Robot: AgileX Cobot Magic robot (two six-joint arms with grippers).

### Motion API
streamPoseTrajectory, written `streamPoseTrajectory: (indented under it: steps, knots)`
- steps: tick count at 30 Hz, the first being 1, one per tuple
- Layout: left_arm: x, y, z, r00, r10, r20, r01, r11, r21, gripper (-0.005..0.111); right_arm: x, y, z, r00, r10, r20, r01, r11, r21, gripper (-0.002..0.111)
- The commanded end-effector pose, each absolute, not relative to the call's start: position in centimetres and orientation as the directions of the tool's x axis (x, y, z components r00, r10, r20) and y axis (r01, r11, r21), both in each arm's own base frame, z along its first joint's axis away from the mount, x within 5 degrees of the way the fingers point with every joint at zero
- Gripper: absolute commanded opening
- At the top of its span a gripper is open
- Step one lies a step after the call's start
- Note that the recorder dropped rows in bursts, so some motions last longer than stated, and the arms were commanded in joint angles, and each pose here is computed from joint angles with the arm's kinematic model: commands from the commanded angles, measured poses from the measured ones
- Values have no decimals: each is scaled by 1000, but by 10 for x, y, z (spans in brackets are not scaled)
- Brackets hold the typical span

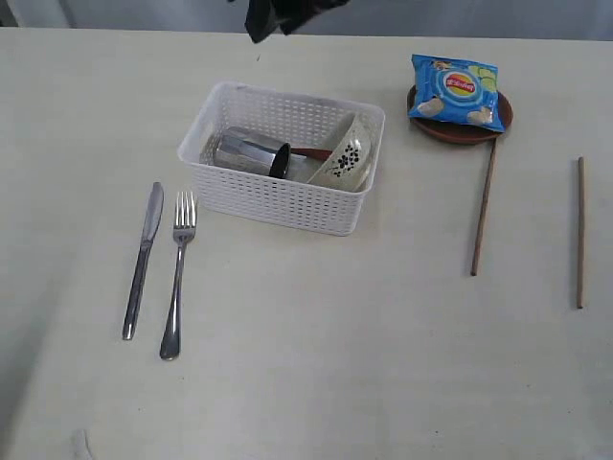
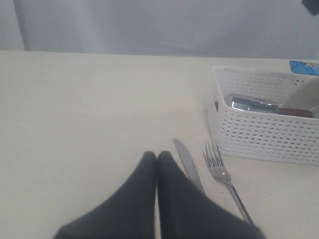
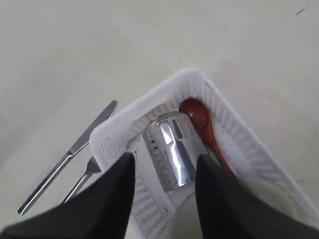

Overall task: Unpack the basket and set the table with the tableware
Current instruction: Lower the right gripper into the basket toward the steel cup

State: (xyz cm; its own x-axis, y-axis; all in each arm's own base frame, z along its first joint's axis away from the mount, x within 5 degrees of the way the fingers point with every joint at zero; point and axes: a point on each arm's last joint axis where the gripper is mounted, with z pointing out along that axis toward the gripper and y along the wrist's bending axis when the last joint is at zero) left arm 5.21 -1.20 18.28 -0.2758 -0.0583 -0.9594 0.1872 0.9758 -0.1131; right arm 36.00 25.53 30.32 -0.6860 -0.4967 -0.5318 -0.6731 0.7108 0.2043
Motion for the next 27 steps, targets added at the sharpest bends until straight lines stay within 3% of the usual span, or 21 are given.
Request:
streamPoseTrajectory:
  steps: [1,11,17,27]
  knots:
    - [52,-12,182,-273,-54,-960,193,975,-110,0,370,261,271,-780,-451,-434,-587,769,254,38]
    - [52,-12,182,-273,-54,-960,193,975,-110,0,376,266,212,-896,-393,-206,-441,844,305,38]
    - [52,-12,182,-273,-54,-960,193,975,-110,0,377,267,201,-945,-294,-145,-326,888,326,38]
    - [52,-12,182,-273,-54,-960,193,975,-110,0,376,274,193,-970,-229,-83,-243,885,398,38]
